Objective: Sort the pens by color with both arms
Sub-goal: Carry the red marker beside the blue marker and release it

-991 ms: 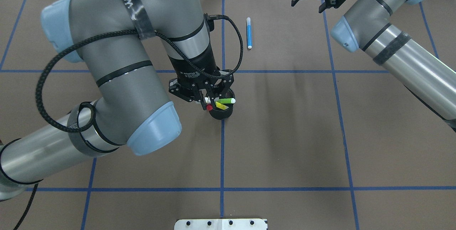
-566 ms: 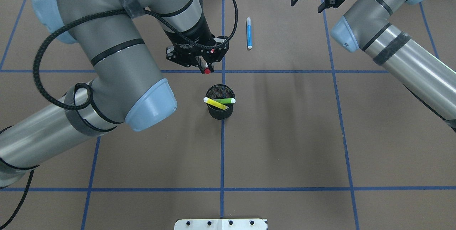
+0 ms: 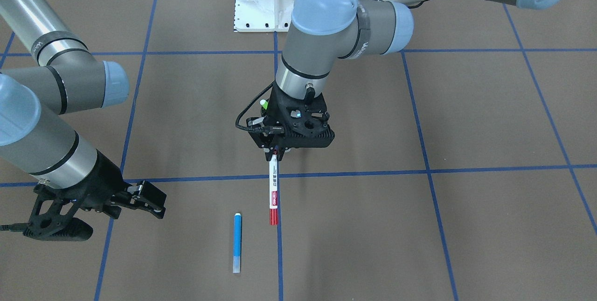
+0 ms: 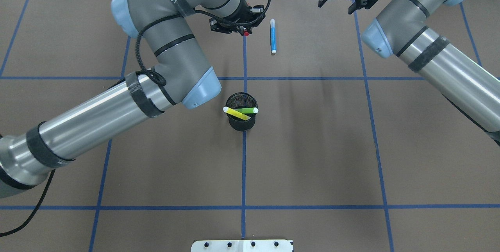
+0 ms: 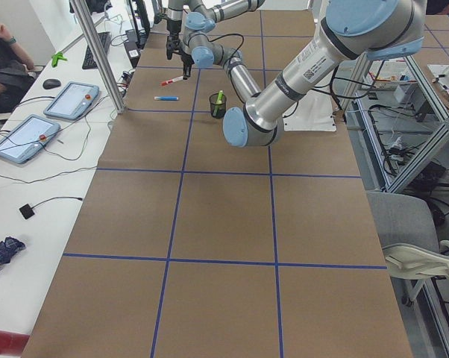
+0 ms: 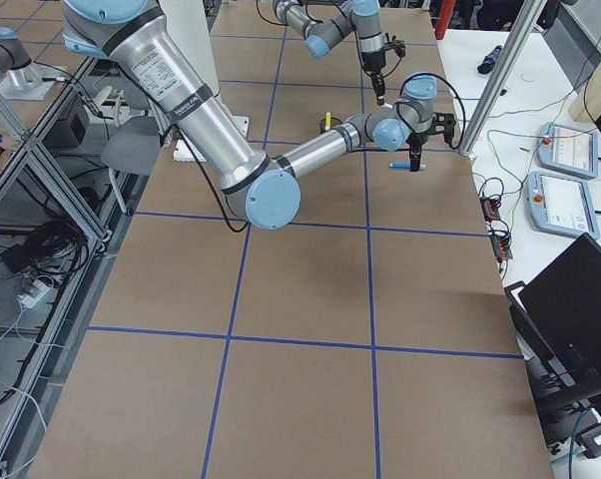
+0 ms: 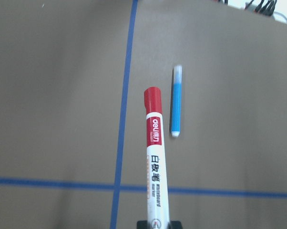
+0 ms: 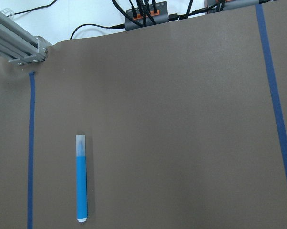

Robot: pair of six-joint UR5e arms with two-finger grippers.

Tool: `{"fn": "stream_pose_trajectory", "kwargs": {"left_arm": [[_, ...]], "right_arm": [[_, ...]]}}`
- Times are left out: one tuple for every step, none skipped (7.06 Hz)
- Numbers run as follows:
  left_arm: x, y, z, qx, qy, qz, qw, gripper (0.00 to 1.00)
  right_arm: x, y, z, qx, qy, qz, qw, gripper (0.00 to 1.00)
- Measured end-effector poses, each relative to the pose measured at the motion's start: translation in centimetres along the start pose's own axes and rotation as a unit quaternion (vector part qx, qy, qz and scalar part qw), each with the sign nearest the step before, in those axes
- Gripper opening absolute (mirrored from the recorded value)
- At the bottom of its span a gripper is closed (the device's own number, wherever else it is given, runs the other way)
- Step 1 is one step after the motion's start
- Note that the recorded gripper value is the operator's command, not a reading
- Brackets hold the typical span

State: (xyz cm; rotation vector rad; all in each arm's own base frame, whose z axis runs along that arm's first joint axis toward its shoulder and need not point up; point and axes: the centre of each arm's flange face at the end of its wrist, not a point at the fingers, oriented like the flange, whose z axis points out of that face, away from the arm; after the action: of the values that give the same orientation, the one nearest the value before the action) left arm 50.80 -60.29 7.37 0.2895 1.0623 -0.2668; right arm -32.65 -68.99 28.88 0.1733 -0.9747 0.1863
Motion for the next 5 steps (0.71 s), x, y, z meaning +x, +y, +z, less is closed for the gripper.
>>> {"fn": "stream_pose_trajectory", "kwargs": {"left_arm": [[0.4, -1.1, 2.0, 0.037, 0.001, -0.001, 0.9993, 0.0], [0.5, -1.7, 4.0, 0.075, 0.0, -0.001, 0.9972, 0.0], [0.5, -2.1, 5.9, 0.107, -0.005, -0.001, 0.9943, 0.0], [0.3, -1.9, 8.1, 0.136, -0.009, 0.002, 0.9907, 0.0], [-0.1, -1.0, 10.2, 0.158, -0.013, 0.007, 0.9873, 0.0]], "right_arm": [[-0.1, 0.1, 0.1, 0.0, 0.0, 0.0, 1.0, 1.0], [-0.1, 0.2, 0.3, 0.0, 0.001, -0.001, 1.0, 1.0], [-0.2, 0.4, 0.6, 0.001, 0.003, -0.003, 1.0, 1.0], [-0.3, 0.6, 1.0, 0.003, 0.006, -0.004, 1.0, 1.0], [-0.4, 0.7, 1.3, 0.005, 0.009, -0.006, 0.9999, 1.0]]}}
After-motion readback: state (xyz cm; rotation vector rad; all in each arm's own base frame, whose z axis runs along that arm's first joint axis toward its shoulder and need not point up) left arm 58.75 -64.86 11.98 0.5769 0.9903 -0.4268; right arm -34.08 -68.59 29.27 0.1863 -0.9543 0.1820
